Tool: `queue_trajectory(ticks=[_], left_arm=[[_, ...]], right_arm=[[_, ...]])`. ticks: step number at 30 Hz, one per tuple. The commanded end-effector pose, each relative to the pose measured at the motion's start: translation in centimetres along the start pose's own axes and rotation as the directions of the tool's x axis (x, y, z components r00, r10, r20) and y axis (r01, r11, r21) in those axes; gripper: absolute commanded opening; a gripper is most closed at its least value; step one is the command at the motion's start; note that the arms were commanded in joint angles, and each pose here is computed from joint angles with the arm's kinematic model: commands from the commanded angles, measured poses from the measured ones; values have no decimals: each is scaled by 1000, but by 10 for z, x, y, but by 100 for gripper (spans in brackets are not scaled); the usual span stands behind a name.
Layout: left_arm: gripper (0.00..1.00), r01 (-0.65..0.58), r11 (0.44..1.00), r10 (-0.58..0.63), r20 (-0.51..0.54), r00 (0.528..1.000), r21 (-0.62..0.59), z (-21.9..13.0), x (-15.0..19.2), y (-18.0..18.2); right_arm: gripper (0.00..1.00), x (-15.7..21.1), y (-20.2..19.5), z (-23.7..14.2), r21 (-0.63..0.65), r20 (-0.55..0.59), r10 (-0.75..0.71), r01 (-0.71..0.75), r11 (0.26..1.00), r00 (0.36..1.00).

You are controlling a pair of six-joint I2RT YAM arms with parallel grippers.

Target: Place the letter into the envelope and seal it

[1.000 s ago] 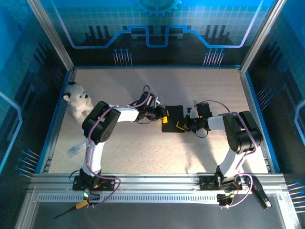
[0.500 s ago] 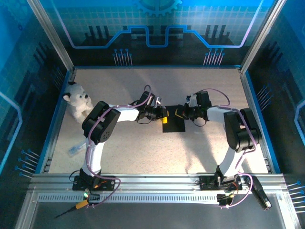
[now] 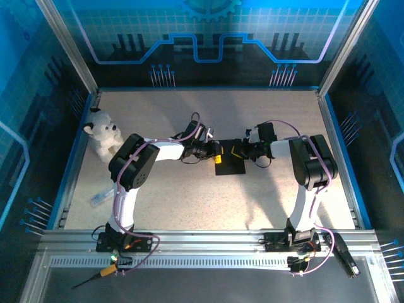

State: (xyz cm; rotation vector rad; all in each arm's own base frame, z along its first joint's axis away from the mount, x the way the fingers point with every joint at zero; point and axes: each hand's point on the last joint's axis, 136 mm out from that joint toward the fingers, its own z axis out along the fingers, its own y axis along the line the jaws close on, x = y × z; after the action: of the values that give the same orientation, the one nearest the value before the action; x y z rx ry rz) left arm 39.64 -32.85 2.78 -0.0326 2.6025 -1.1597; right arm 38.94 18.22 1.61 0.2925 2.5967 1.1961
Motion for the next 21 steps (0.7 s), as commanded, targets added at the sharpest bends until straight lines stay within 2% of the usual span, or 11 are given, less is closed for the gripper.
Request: queue_trajectory(ticks=[1, 8, 15, 21], left_arm=[[0, 36, 996, -44, -94, 995, -78, 3, 28, 22], [0, 32, 996, -40, -94, 995, -80, 2, 27, 21], [0, -7, 996, -3, -109, 994, -91, 0, 27, 19], [0, -28, 995, 18, -117, 993, -92, -1, 25, 16]], right_arm=[[0, 17, -34, 9, 63, -27, 63, -61, 996, 998], [0, 7, -13, -3, 17, 5, 22, -22, 1000, 1000], [0, -10, 24, -31, -51, 72, -12, 16, 999, 997], [0, -19, 39, -46, -62, 92, -33, 39, 997, 995]])
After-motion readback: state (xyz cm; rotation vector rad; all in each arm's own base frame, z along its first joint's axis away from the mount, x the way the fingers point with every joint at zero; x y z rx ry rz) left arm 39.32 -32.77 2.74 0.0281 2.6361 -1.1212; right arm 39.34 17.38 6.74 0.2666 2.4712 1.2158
